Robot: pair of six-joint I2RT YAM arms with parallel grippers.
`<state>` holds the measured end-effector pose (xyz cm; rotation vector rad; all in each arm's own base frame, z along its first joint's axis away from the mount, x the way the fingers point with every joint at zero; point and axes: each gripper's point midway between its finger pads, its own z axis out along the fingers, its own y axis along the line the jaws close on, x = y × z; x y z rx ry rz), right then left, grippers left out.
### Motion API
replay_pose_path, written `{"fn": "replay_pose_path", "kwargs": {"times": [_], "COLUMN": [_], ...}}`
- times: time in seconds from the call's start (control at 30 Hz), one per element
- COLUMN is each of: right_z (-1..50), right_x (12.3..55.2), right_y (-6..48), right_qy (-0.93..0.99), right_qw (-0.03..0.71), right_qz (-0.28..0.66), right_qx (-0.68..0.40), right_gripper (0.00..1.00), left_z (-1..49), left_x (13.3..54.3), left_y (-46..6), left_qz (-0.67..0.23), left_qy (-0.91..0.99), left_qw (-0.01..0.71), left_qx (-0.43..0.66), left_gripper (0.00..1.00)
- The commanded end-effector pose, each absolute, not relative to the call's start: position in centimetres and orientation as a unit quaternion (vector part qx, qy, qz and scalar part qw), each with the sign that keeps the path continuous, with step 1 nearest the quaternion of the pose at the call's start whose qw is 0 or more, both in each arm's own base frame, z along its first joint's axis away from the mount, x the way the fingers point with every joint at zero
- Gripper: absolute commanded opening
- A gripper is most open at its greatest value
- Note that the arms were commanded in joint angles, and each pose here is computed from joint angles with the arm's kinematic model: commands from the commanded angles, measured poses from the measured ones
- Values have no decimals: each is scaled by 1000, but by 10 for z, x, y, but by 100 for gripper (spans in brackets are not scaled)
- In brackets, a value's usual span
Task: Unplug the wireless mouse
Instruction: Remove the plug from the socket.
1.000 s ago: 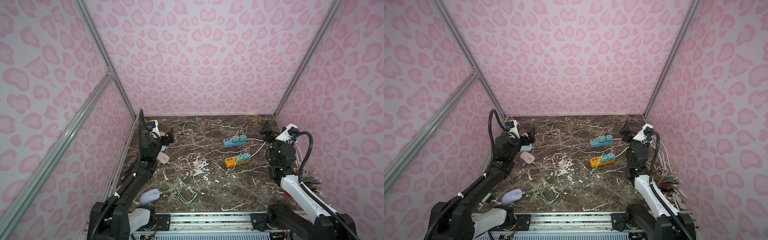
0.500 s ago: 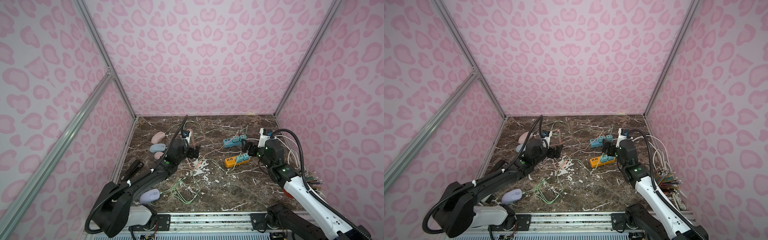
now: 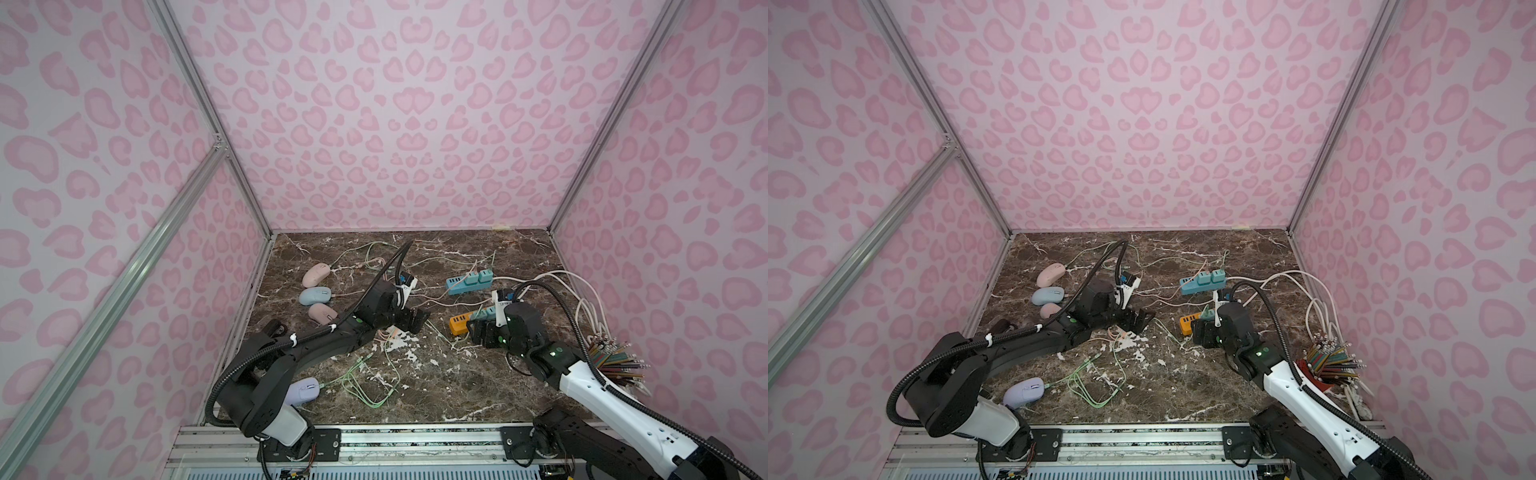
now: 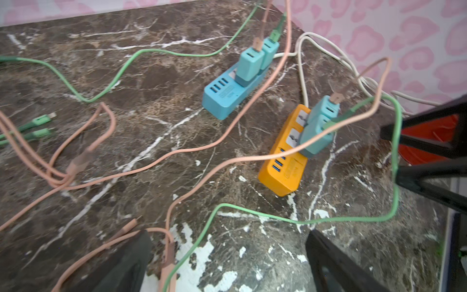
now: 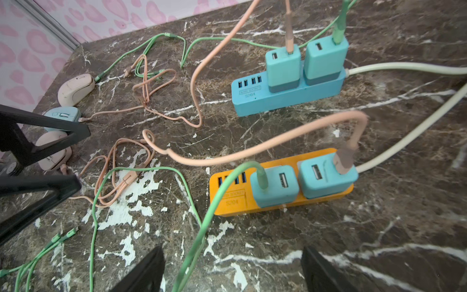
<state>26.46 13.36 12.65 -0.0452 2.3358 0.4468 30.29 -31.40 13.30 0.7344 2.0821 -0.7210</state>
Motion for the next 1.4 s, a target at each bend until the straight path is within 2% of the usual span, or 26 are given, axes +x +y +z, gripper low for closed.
{"fn": "replay_pose_path", "kwargs": {"times": [0.0, 0.1, 0.2, 0.23, 0.27, 0.3, 0.37, 0.47, 0.57, 0.7, 0.87, 1.03, 1.2, 1.27, 1.37], "right_z": [130, 132, 128, 130, 134, 136, 139, 140, 135, 104, 76, 72, 82, 87, 95], "right_x": [269, 265, 258, 254, 249, 244, 233, 219, 212, 209, 212, 229, 255, 266, 277], "right_y": [141, 148, 149, 151, 154, 155, 148, 135, 130, 120, 117, 116, 125, 126, 122], "right_qy": [904, 898, 898, 895, 890, 886, 881, 876, 878, 905, 917, 919, 921, 923, 925], "right_qw": [380, 382, 375, 372, 372, 371, 371, 374, 359, 317, 300, 321, 341, 349, 358], "right_qz": [194, 213, 230, 246, 265, 278, 291, 299, 303, 257, 231, 202, 177, 160, 127], "right_qx": [-22, -36, -29, -24, -20, -15, 16, 56, 92, 121, 129, 107, 55, 35, 14], "right_gripper": [87, 88, 87, 87, 87, 87, 86, 86, 86, 85, 85, 86, 81, 75, 72], "left_z": [178, 182, 147, 138, 134, 133, 143, 159, 164, 174, 199, 201, 170, 154, 138], "left_x": [286, 293, 310, 310, 305, 301, 292, 272, 262, 256, 254, 248, 246, 250, 257], "left_y": [-324, -307, -320, -332, -345, -354, -366, -375, -376, -368, -324, -286, -317, -337, -360], "left_qz": [-301, -274, -238, -242, -264, -282, -304, -303, -322, -341, -289, -239, -248, -261, -276], "left_qy": [748, 740, 784, 796, 795, 790, 758, 665, 614, 613, 633, 687, 717, 732, 747], "left_qw": [488, 540, 482, 445, 415, 403, 437, 535, 580, 588, 622, 595, 507, 460, 415], "left_qx": [334, 292, 311, 332, 355, 367, 378, 423, 428, 404, 360, 343, 410, 429, 439], "left_gripper": [99, 99, 99, 90, 74, 70, 72, 99, 98, 99, 99, 99, 99, 86, 71]}}
